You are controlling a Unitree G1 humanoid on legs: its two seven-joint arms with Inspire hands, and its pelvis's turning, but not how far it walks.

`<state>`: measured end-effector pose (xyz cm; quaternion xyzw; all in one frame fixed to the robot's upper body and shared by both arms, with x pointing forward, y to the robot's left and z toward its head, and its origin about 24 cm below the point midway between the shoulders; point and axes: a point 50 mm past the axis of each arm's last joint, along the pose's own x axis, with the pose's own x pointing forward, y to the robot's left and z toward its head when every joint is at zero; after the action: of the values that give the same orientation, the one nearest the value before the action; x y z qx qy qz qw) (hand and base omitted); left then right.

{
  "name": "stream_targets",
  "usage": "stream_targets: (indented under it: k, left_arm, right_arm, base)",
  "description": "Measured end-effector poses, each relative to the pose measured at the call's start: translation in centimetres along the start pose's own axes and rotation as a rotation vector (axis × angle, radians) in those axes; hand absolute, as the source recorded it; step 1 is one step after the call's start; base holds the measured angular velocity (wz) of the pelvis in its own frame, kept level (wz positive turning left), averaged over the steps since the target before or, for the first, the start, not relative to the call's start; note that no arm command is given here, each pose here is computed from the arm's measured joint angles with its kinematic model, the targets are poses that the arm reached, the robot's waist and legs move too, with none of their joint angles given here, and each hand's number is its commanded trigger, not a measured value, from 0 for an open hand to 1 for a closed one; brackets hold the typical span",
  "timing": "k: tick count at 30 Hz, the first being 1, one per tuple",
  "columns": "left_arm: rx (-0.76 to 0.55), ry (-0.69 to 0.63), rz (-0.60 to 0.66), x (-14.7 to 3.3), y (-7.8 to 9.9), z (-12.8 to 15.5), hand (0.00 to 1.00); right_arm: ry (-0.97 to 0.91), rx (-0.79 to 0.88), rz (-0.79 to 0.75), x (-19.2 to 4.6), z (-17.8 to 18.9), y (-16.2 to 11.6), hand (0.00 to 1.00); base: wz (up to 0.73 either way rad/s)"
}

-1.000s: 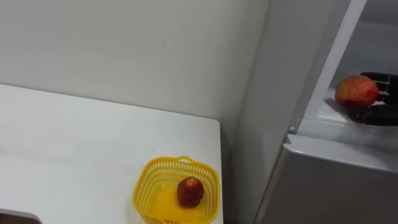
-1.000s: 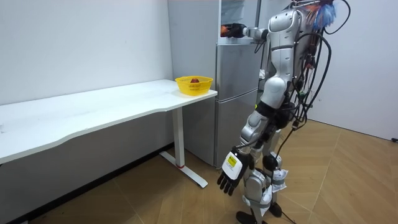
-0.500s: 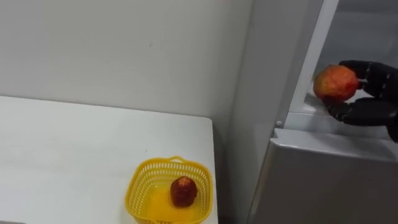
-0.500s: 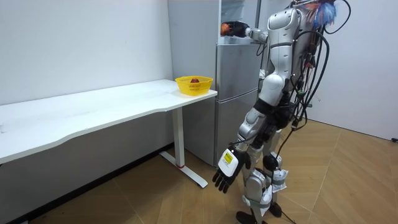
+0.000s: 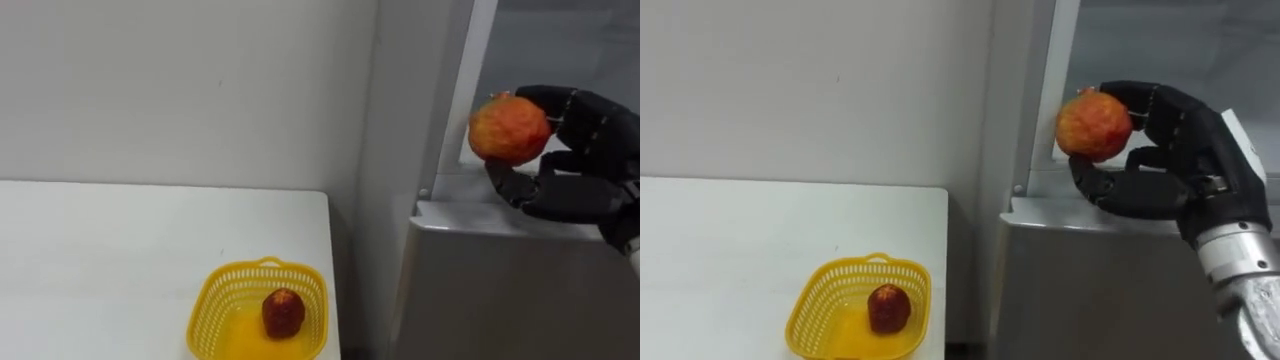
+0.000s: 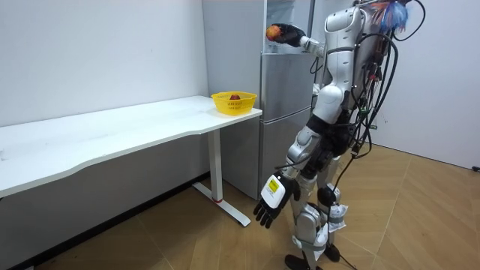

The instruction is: Retrieve from the upper fridge

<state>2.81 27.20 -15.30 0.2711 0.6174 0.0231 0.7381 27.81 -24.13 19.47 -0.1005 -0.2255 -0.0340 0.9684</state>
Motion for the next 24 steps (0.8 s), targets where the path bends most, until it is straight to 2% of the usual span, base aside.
stream_targets:
  k: [14, 18, 24]
  left_arm:
    - [0.028, -0.051, -0.024, 0.0, -0.6, 0.7, 0.00]
    - [0.049, -0.062, -0.041, 0.1, -0.9, 1.0, 0.00]
    - [0.077, -0.055, -0.079, 0.2, -1.4, 1.2, 0.00]
  right_arm:
    - [-0.151, -0.121, 0.064, -2.6, 2.2, 2.3, 1.00]
    - [-0.184, -0.200, 0.153, -3.1, 2.6, 3.8, 1.00]
    - [-0.184, -0.204, 0.273, -3.6, 2.3, 5.6, 1.00]
  base:
    - [-0.03]
    - [-0.05]
    - [-0.04]
